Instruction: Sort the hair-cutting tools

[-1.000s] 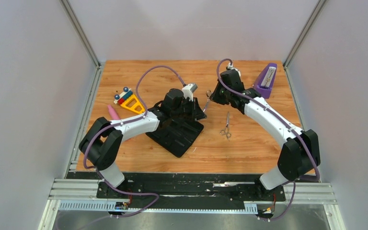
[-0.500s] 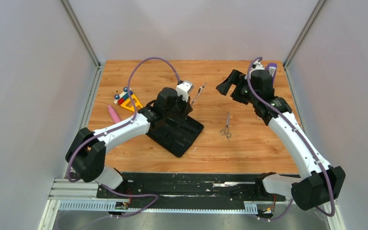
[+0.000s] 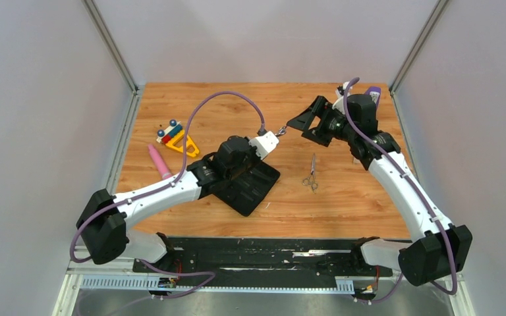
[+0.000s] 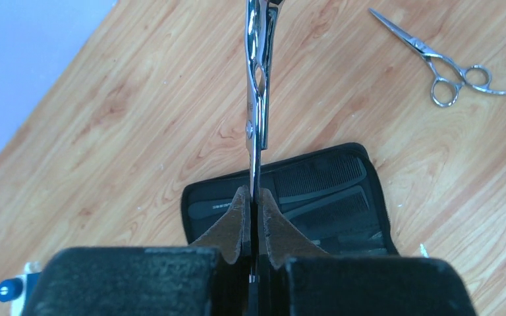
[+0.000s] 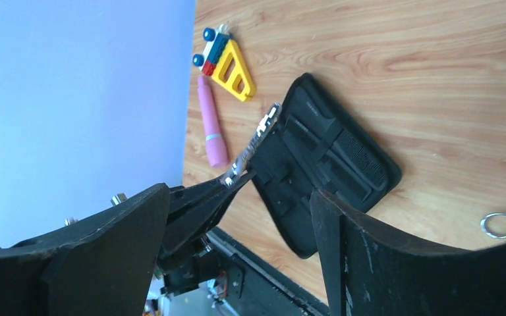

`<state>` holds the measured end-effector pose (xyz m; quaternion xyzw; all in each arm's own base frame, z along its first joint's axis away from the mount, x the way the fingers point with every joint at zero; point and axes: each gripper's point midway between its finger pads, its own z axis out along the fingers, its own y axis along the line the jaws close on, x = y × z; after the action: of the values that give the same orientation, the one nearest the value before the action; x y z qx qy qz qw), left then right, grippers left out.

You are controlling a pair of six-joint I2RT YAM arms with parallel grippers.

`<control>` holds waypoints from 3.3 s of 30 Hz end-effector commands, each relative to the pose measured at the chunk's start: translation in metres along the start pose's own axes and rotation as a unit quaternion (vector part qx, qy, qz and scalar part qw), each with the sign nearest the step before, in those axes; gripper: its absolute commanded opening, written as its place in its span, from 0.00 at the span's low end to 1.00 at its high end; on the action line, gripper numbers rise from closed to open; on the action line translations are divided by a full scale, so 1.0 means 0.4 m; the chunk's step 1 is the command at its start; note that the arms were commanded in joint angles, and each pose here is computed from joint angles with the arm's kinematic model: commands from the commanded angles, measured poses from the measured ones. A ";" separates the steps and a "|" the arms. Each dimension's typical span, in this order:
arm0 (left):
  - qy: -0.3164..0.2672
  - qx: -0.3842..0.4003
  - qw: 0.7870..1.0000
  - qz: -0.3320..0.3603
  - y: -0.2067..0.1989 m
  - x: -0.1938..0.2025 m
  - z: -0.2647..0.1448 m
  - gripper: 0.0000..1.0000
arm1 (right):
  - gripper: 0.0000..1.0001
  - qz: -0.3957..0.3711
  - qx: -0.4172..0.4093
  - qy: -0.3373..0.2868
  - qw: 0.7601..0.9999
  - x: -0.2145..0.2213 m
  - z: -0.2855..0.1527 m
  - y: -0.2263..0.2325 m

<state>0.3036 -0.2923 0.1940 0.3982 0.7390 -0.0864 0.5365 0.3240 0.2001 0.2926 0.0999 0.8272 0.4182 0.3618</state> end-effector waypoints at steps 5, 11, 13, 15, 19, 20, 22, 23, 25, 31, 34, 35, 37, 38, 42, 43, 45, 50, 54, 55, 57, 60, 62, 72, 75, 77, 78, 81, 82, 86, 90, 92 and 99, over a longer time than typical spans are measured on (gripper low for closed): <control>-0.063 -0.054 0.991 0.106 0.029 -0.110 -0.048 0.00 | 0.76 0.049 -0.061 0.048 0.996 0.009 0.030 0.064; -0.066 -0.073 0.983 0.153 0.013 -0.128 -0.052 0.00 | 0.64 0.068 -0.058 0.082 0.993 0.039 0.057 0.042; -0.063 -0.079 0.980 0.172 0.010 -0.130 -0.054 0.00 | 0.58 0.071 -0.056 0.088 0.992 0.045 0.063 0.036; -0.064 -0.080 0.977 0.185 0.000 -0.135 -0.057 0.00 | 0.52 0.073 -0.056 0.093 0.991 0.050 0.068 0.030; -0.061 -0.088 0.973 0.204 -0.004 -0.136 -0.061 0.00 | 0.41 0.077 -0.060 0.110 0.989 0.065 0.076 0.026; -0.058 -0.092 0.972 0.206 -0.001 -0.135 -0.063 0.00 | 0.37 0.078 -0.063 0.115 0.988 0.069 0.076 0.027; -0.054 -0.097 0.971 0.214 0.001 -0.132 -0.063 0.02 | 0.27 0.078 -0.068 0.122 0.987 0.072 0.077 0.028; -0.051 -0.100 0.970 0.217 0.003 -0.129 -0.063 0.05 | 0.21 0.078 -0.070 0.123 0.987 0.072 0.077 0.029; -0.050 -0.101 0.969 0.220 0.003 -0.127 -0.064 0.15 | 0.11 0.075 -0.074 0.122 0.987 0.071 0.073 0.031; -0.048 -0.109 0.974 0.194 0.012 -0.118 -0.075 0.68 | 0.00 0.073 -0.077 0.100 0.989 0.049 0.055 0.007; -0.037 -0.114 0.979 0.168 0.022 -0.110 -0.091 0.88 | 0.00 0.069 -0.072 0.084 0.991 0.040 0.042 -0.021; -0.023 -0.107 0.983 0.149 0.024 -0.096 -0.094 0.90 | 0.00 0.066 -0.068 0.075 0.993 0.035 0.039 -0.034; -0.002 -0.093 0.989 0.112 0.035 -0.069 -0.101 0.92 | 0.00 0.059 -0.056 0.065 0.995 0.035 0.034 -0.065; 0.015 -0.093 0.992 0.083 0.054 -0.044 -0.108 0.93 | 0.00 0.057 -0.051 0.061 0.995 0.036 0.030 -0.081; 0.085 -0.089 0.992 0.011 0.115 0.056 -0.123 0.93 | 0.00 0.051 -0.039 0.054 0.996 0.052 0.019 -0.130; 0.099 -0.089 0.991 -0.003 0.129 0.069 -0.125 0.93 | 0.00 0.049 -0.037 0.052 0.997 0.056 0.017 -0.139; 0.159 -0.095 0.982 -0.045 0.170 0.141 -0.136 0.92 | 0.00 0.040 -0.038 0.048 0.997 0.060 0.011 -0.144; 0.289 -0.111 0.939 -0.146 0.244 0.318 -0.153 0.90 | 0.00 0.022 -0.047 0.046 0.998 0.066 0.008 -0.144; 0.330 -0.089 0.915 -0.216 0.244 0.389 -0.128 0.87 | 0.00 0.008 -0.055 0.047 0.997 0.068 0.006 -0.140; 0.342 -0.086 0.908 -0.225 0.243 0.410 -0.117 0.86 | 0.00 0.007 -0.055 0.047 0.997 0.069 0.005 -0.142; 0.354 -0.077 0.898 -0.249 0.245 0.429 -0.101 0.84 | 0.00 0.004 -0.056 0.050 0.997 0.075 0.005 -0.145; 0.369 -0.060 0.889 -0.263 0.240 0.448 -0.082 0.82 | 0.00 0.002 -0.056 0.053 0.997 0.084 0.004 -0.150; 0.388 -0.056 0.880 -0.268 0.233 0.474 -0.075 0.78 | 0.00 0.001 -0.056 0.054 0.997 0.089 0.002 -0.153; 0.438 -0.071 0.821 -0.359 0.158 0.590 -0.094 0.53 | 0.00 -0.004 -0.078 0.063 0.995 0.115 0.000 -0.152; 0.430 -0.086 0.806 -0.398 0.130 0.610 -0.101 0.38 | 0.00 0.006 -0.089 0.072 0.993 0.135 0.002 -0.161; 0.412 -0.089 0.798 -0.431 0.110 0.609 -0.093 0.27 | 0.00 0.009 -0.094 0.078 0.992 0.149 0.006 -0.166; 0.403 -0.088 0.796 -0.443 0.104 0.604 -0.089 0.21 | 0.00 0.011 -0.095 0.080 0.992 0.154 0.007 -0.170; 0.361 -0.068 0.772 -0.518 0.058 0.586 -0.053 0.11 | 0.00 0.010 -0.097 0.082 0.992 0.172 0.013 -0.188; 0.336 -0.069 0.765 -0.546 0.059 0.565 -0.030 0.08 | 0.00 0.010 -0.097 0.081 0.992 0.177 0.015 -0.195; 0.290 -0.057 0.745 -0.597 0.041 0.521 0.004 0.04 | 0.00 0.006 -0.106 0.070 0.992 0.191 0.026 -0.215; 0.270 -0.053 0.754 -0.596 0.047 0.482 0.022 0.04 | 0.00 -0.002 -0.106 0.054 0.993 0.203 0.048 -0.248; 0.273 -0.048 0.759 -0.589 0.041 0.482 0.025 0.04 | 0.00 -0.013 -0.108 0.044 0.993 0.201 0.062 -0.262; 0.315 -0.050 0.786 -0.530 0.020 0.545 0.004 0.07 | 0.00 -0.056 -0.119 0.015 0.991 0.154 0.122 -0.281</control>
<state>0.2927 -0.1847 0.0209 -0.1148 0.9552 -0.2187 0.1628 0.3000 0.1844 0.1305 0.0588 0.8159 0.4891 0.3028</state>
